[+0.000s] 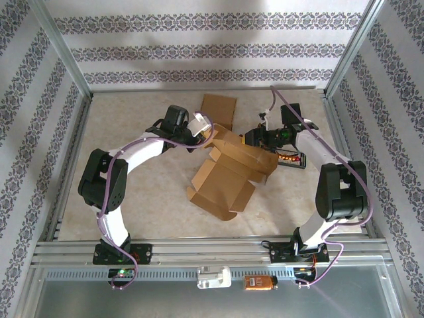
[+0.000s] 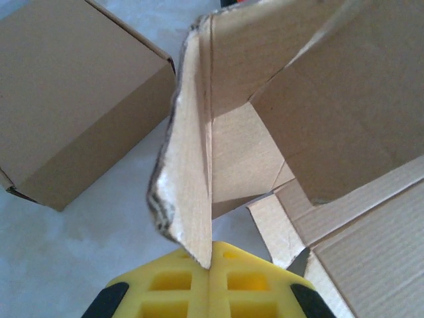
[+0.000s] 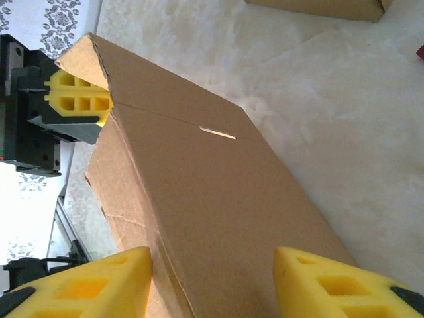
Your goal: Fold the paper box
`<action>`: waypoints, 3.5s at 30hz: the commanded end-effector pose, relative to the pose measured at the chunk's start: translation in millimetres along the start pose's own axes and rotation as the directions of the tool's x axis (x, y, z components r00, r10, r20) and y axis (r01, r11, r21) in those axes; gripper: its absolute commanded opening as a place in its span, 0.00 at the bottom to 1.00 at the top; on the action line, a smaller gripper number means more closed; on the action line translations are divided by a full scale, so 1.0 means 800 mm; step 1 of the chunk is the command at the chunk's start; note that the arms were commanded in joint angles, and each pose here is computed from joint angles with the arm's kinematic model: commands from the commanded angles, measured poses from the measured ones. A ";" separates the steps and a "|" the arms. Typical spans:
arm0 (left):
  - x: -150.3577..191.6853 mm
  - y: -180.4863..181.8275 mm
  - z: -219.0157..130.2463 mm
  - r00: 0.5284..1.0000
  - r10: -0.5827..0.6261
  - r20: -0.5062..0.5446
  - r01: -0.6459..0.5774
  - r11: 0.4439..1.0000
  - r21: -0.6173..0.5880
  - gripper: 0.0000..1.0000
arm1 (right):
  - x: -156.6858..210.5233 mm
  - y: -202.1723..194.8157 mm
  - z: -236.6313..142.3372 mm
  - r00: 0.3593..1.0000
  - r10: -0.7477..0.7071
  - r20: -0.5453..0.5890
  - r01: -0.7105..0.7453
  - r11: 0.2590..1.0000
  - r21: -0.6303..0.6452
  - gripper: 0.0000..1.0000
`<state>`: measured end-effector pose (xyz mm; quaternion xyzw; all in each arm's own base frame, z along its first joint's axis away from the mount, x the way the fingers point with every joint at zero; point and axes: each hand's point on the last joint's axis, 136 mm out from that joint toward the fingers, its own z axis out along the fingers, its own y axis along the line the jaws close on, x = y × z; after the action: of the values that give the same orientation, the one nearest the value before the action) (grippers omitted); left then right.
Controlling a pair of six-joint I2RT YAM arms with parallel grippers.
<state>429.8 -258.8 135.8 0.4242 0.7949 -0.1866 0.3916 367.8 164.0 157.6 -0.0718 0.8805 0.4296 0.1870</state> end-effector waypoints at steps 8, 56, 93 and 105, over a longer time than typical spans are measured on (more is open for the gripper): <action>-0.072 -0.019 -0.011 0.951 -0.296 0.089 0.282 0.950 0.136 0.00 | 0.012 0.000 0.022 0.999 -0.041 -0.017 0.042 0.997 0.063 0.47; -0.069 0.001 -0.074 0.815 -0.557 0.161 0.577 0.806 -0.132 0.48 | -0.020 0.040 -0.008 0.222 -0.846 -0.485 0.806 -0.120 0.579 0.06; -0.110 -0.005 -0.011 -0.018 -0.994 0.103 0.908 0.027 0.419 0.30 | -0.021 0.029 -0.003 0.216 -0.839 -0.500 0.805 -0.136 0.577 0.06; -0.098 -0.032 -0.002 0.021 -0.999 0.040 0.922 0.035 0.387 0.26 | -0.027 0.028 -0.003 0.234 -0.830 -0.506 0.796 -0.136 0.590 0.06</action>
<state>446.1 -304.6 201.6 -0.2319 0.7563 -0.5663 0.2314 370.9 179.1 174.3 -0.5253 0.7078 -0.1996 0.4281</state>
